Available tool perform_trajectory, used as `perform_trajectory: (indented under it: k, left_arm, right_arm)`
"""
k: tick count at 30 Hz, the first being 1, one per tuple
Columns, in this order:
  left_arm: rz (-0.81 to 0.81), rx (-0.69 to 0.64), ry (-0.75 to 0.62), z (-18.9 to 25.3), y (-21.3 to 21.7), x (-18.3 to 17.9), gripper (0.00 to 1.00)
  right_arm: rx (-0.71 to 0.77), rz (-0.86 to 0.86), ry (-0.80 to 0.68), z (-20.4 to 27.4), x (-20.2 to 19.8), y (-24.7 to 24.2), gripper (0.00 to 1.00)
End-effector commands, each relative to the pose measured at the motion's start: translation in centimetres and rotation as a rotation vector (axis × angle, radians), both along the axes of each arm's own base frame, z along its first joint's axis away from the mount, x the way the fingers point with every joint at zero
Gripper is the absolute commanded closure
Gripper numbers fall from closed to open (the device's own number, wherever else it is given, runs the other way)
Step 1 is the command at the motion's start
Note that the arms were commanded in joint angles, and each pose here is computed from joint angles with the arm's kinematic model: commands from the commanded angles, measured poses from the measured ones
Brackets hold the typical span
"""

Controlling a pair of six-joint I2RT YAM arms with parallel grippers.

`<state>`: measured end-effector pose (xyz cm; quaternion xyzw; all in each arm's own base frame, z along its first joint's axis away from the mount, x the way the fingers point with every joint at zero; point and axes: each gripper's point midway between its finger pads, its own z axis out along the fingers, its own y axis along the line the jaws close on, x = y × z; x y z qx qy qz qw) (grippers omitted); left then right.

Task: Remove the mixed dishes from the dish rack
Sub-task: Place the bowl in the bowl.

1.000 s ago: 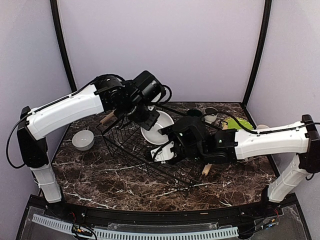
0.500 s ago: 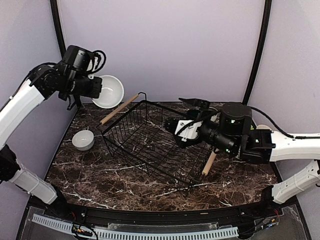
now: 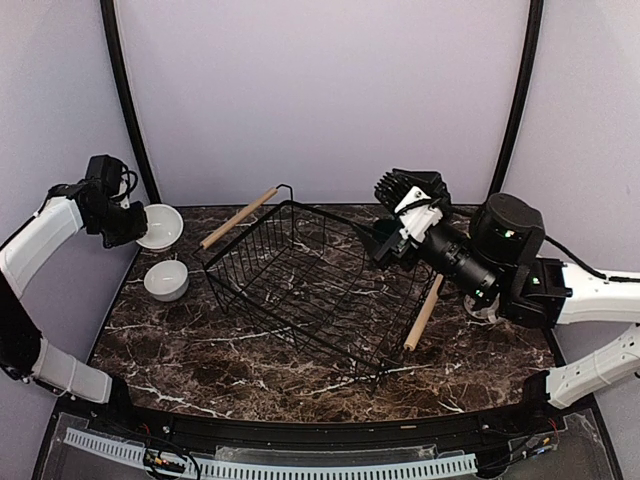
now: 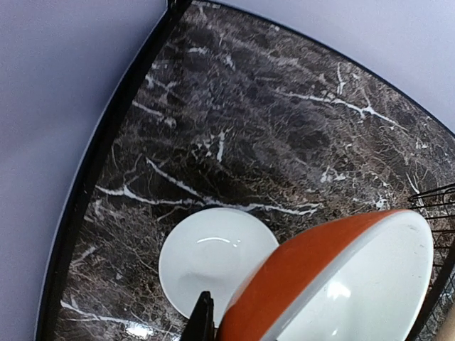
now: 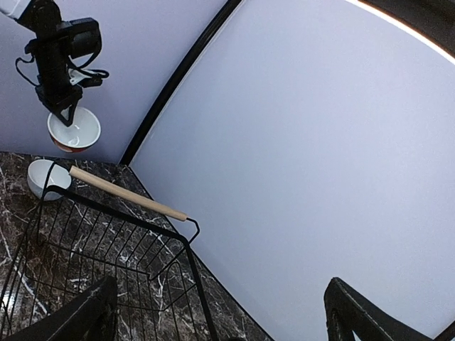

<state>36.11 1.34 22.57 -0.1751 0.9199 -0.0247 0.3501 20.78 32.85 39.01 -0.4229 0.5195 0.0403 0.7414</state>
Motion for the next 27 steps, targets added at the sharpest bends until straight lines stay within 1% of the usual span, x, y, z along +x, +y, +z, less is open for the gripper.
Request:
perform_trajectory:
  k: [1,6,9,11,15,19,21,24,27]
  left_arm:
    - [0.0,-0.225,0.002,-3.0,-0.3,1.4,0.99]
    - [0.025,-0.279,0.087,-7.2,0.5,1.4,0.99]
    - [0.033,-0.272,0.136,-9.4,0.8,1.0,0.99]
    - [0.058,-0.257,0.149,-10.5,1.7,0.8,0.99]
    - [0.071,-0.321,0.161,-11.5,2.6,1.0,0.98]
    - [0.068,-0.358,0.205,-12.9,2.2,0.8,0.92]
    - [0.066,-0.368,0.223,-13.4,2.1,0.7,0.9]
    - [0.069,-0.37,0.249,-14.0,2.1,0.5,0.86]
    - [0.068,-0.373,0.257,-14.2,2.1,0.4,0.79]
  right_arm:
    - [0.048,-0.029,0.062,0.5,0.4,-0.5,0.01]
    - [0.056,-0.016,0.078,0.0,0.2,-0.7,0.01]
    - [0.056,-0.016,0.083,-0.3,0.2,-0.7,0.01]
    - [0.055,-0.013,0.081,-0.3,0.2,-0.7,0.01]
    - [0.057,0.008,0.072,-0.2,-0.1,-0.4,0.01]
    - [0.078,0.003,0.09,-0.3,0.0,-0.5,0.01]
    - [0.111,-0.037,0.118,-0.2,0.5,-1.0,0.01]
    - [0.167,-0.145,0.185,-0.1,2.1,-2.2,0.01]
    - [0.187,-0.22,0.257,-0.5,3.6,-3.0,0.01]
